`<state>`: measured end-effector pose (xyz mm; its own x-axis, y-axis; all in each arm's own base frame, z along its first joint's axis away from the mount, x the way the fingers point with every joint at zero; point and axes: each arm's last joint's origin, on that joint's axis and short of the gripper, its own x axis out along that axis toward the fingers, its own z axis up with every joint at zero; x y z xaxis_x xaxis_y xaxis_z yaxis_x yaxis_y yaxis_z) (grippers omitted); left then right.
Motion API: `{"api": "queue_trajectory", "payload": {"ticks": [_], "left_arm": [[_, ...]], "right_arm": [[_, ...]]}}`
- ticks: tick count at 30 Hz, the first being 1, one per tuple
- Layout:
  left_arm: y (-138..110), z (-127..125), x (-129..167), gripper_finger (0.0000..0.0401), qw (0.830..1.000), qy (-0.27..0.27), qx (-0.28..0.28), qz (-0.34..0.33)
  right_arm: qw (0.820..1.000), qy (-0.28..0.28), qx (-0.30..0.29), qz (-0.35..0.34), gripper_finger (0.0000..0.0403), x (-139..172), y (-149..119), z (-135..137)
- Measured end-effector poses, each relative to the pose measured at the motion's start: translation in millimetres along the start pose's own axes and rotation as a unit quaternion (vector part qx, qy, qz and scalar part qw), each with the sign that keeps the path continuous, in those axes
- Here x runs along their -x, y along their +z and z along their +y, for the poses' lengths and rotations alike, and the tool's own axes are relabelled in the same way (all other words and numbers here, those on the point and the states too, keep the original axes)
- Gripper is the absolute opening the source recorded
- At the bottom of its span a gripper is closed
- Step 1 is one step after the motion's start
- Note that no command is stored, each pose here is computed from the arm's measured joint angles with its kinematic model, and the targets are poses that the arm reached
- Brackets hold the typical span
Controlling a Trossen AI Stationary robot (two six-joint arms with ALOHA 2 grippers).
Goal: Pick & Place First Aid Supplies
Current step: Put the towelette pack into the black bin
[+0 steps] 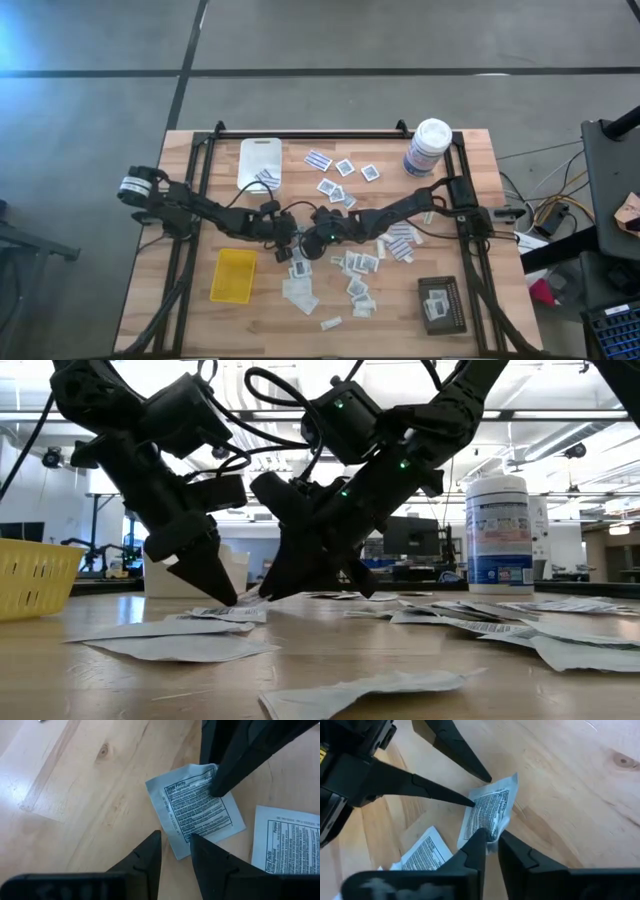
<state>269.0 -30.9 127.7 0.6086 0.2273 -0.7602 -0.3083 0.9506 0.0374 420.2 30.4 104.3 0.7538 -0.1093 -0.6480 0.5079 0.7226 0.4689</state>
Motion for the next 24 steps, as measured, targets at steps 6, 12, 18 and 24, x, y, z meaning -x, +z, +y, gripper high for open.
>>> {"api": "queue_trajectory", "payload": {"ticks": [6, 12, 18, 24], "left_arm": [[1.1, 0.0, 1.5, 0.0108, 1.0, -0.001, -0.012, -0.003], [6.6, 1.2, 10.3, 0.0108, 1.0, -0.007, -0.01, -0.02], [13.4, 2.7, 24.3, 0.0108, 0.999, -0.016, -0.013, -0.04], [19.1, 4.9, 37.0, 0.0108, 0.998, -0.025, -0.01, -0.06]], "right_arm": [[1.0, 0.01, 0.012, 0.012, 0.001, 0.5, -0.4, 0.6], [0.998, 0.028, 0.032, 0.04, 0.0009, 5.5, 0.0, 3.2], [0.994, -0.02, 0.066, 0.091, 0.0009, 35.7, 6.6, 3.7], [0.989, -0.049, 0.105, 0.091, 0.0008, 83.3, 14.5, 11.3]]}}
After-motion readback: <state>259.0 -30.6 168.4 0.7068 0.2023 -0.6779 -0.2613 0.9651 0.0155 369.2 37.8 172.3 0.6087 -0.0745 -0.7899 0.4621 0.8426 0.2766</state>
